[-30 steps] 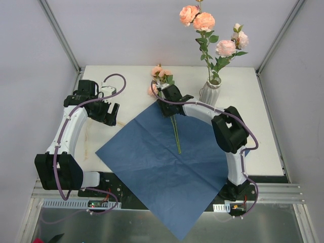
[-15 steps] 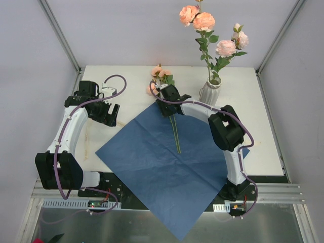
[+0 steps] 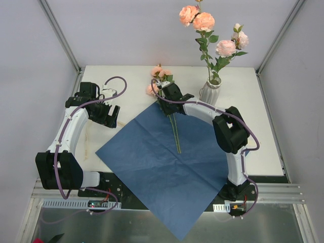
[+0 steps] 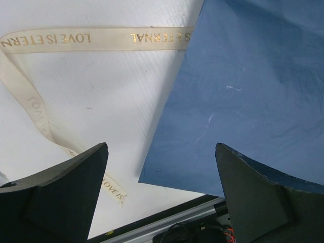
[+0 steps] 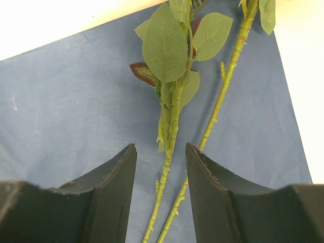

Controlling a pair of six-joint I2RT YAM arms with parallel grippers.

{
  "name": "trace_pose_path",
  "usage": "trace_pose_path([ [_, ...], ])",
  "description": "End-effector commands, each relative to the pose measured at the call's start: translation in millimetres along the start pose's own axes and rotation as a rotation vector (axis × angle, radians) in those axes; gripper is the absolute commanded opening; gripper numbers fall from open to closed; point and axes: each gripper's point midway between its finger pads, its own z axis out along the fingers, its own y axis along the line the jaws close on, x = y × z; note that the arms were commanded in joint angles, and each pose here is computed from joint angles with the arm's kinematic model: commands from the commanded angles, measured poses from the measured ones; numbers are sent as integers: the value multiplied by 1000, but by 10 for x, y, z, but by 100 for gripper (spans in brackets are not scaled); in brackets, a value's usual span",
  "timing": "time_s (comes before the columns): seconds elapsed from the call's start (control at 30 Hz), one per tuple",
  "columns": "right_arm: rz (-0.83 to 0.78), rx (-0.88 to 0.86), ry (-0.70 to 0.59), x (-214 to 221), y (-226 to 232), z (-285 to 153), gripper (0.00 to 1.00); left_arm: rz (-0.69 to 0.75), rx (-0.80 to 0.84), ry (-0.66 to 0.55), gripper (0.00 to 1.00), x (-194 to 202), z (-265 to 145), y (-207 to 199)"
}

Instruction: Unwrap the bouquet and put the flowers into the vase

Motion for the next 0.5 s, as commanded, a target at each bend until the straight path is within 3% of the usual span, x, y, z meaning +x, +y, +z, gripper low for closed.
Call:
trace_pose_path([
  [0.0,-3,10,-26,-146,4,-29,46,17,-7,-23,87,-6,-59,4],
  [0.47,4,31,81,131,-44,276,46,30,-14,-36,87,-54,-86,19],
])
